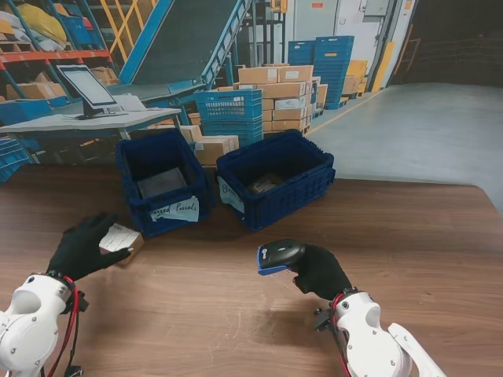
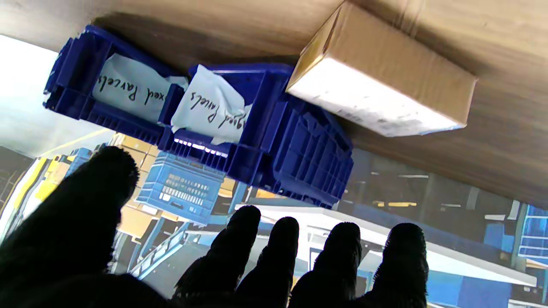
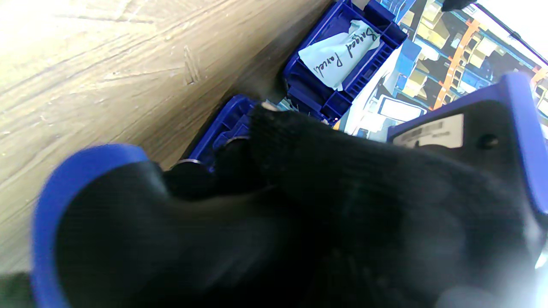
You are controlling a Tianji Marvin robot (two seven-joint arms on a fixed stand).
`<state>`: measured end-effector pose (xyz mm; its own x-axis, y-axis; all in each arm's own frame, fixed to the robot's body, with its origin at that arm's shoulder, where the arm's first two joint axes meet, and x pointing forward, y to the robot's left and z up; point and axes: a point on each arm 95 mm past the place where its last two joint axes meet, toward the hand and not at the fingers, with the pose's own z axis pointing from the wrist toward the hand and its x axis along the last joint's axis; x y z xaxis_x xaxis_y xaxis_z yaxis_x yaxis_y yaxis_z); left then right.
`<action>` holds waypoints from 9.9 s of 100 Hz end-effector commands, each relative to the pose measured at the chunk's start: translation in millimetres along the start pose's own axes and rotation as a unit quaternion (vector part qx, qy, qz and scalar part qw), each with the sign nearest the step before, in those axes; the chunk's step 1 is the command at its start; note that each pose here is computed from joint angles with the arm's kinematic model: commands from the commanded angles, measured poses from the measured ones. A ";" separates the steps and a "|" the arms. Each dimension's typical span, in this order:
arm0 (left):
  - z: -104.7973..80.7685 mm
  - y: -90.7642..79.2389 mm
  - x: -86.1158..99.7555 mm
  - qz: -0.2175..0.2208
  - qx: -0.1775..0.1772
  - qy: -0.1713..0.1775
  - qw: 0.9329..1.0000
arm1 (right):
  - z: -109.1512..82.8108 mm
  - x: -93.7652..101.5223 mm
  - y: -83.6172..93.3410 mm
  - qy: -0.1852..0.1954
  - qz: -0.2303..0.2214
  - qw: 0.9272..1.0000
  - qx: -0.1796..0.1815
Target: Scan and sort packages by packaging type
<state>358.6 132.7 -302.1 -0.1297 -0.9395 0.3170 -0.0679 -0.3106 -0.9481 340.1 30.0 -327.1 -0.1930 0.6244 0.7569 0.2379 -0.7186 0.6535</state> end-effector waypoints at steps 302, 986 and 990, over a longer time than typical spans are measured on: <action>79.5 27.3 12.0 0.266 -0.314 0.144 0.900 | -4.6 -10.3 2.8 0.000 0.023 1.000 0.011; 80.6 23.6 -27.6 0.399 -0.237 0.200 0.863 | 5.1 -5.7 2.7 0.021 0.058 0.998 0.032; 81.5 24.1 -26.6 0.392 -0.229 0.199 0.868 | 5.1 -5.8 2.8 0.021 0.058 0.998 0.032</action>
<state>441.5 143.6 -330.6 -0.6407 -0.6721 -0.3712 -0.1668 0.5938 -0.7871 348.4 22.2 -331.2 -0.1954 0.5307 0.8247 0.3074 -0.7654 0.5654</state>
